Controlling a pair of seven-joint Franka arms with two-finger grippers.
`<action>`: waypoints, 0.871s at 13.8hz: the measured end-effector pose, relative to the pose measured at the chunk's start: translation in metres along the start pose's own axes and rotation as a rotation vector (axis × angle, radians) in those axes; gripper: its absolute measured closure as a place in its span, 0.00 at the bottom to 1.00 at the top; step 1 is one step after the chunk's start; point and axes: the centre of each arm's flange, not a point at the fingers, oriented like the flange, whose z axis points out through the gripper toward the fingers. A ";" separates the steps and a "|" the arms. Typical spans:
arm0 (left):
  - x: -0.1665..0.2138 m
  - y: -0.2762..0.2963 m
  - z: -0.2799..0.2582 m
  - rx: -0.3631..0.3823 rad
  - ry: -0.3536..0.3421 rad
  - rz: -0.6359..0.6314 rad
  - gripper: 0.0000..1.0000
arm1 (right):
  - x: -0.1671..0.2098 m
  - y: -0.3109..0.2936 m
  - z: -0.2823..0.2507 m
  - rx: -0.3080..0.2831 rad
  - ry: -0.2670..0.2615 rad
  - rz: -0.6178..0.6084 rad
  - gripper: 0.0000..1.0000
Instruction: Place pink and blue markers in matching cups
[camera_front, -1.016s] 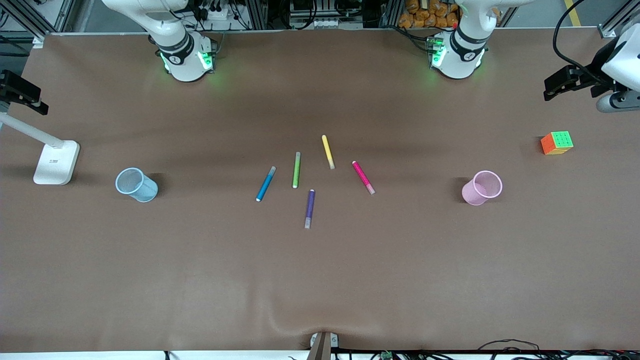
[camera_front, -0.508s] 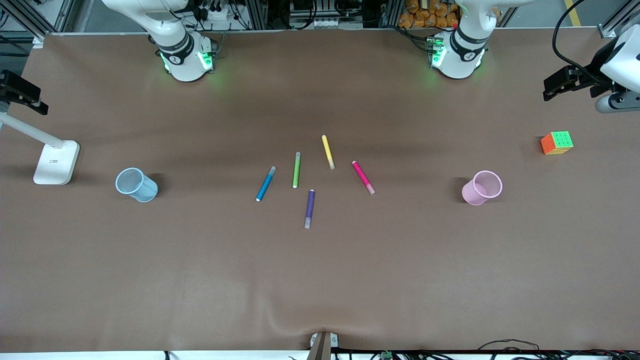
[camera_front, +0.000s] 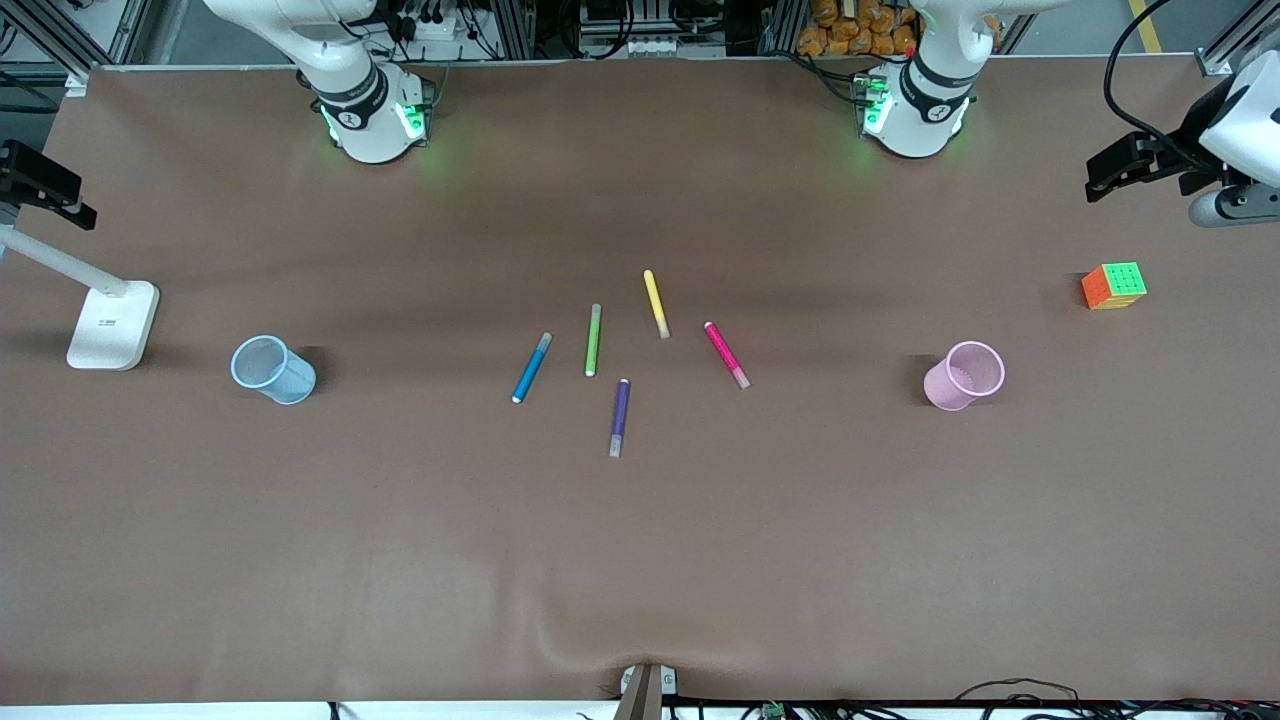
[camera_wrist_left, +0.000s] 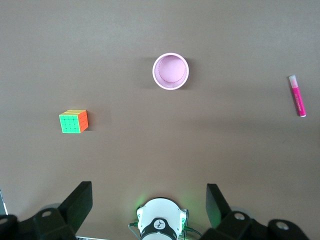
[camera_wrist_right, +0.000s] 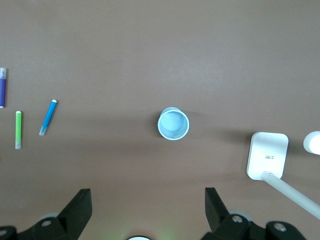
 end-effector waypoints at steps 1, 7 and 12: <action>0.000 0.000 0.000 0.000 0.000 0.001 0.00 | 0.000 0.000 0.000 0.000 0.000 0.000 0.00; -0.001 0.012 -0.001 0.005 0.001 0.023 0.00 | 0.000 0.001 0.000 0.000 -0.001 0.001 0.00; -0.002 0.032 0.000 0.012 0.009 0.058 0.00 | 0.000 0.001 0.000 0.000 -0.002 0.002 0.00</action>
